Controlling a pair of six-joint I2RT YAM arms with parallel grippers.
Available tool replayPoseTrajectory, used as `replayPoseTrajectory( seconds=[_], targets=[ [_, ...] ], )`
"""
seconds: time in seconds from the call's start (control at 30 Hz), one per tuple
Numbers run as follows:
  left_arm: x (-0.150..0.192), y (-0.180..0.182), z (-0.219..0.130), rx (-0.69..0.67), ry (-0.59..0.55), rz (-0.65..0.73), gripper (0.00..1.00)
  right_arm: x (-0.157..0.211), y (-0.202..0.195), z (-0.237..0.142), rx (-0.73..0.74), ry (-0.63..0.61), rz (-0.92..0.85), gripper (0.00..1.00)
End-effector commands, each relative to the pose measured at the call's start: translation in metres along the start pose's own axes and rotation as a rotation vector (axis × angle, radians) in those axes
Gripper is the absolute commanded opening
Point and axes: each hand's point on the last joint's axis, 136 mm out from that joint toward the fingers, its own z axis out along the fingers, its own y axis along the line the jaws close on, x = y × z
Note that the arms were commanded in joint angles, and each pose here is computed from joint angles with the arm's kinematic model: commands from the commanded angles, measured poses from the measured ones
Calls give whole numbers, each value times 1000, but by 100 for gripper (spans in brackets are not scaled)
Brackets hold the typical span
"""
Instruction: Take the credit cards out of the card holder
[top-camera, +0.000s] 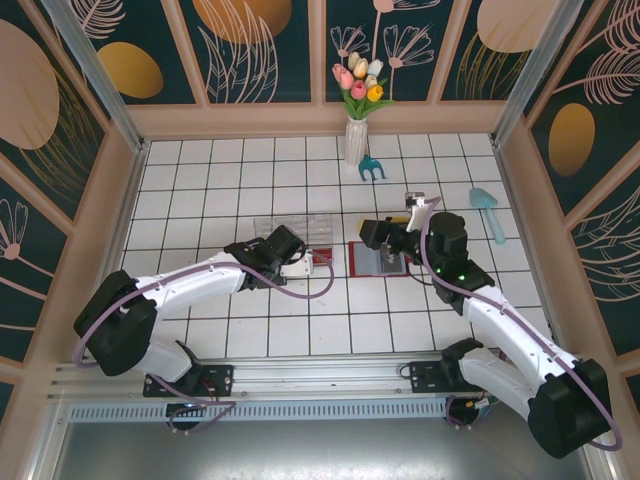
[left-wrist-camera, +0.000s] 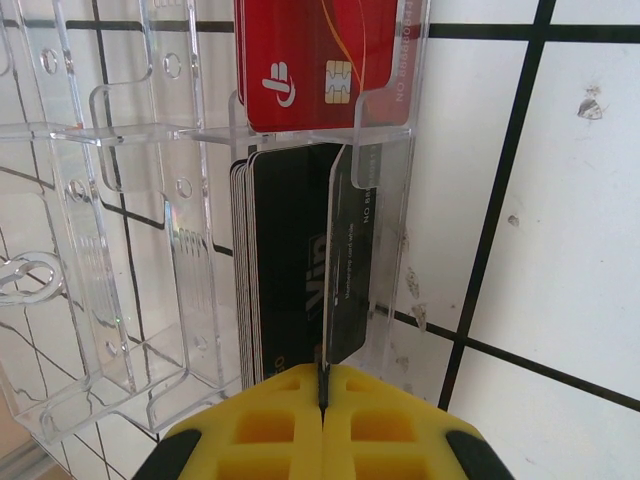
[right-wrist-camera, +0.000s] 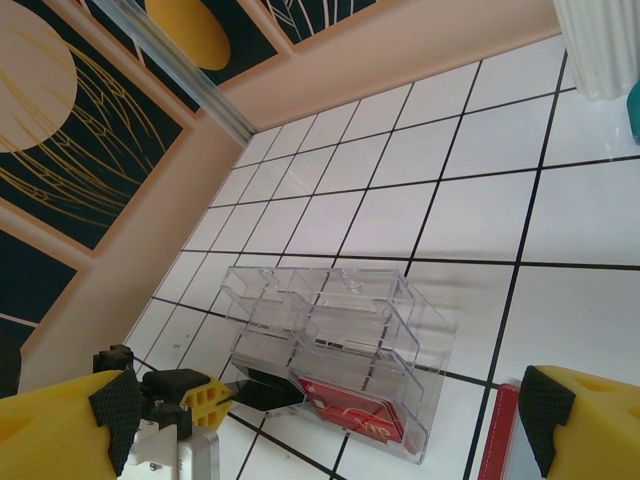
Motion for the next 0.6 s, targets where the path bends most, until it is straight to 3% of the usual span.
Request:
replayPoseTrajectory(
  seconds=[0.0,0.57],
  targets=[
    [1,1,-2,15,-5,-18,0,-5,4,-2,-27,-26,-5,99],
    [7,-6,7,19,2,-17,0,-4,4,-2,-27,-22,-2,99]
  ],
)
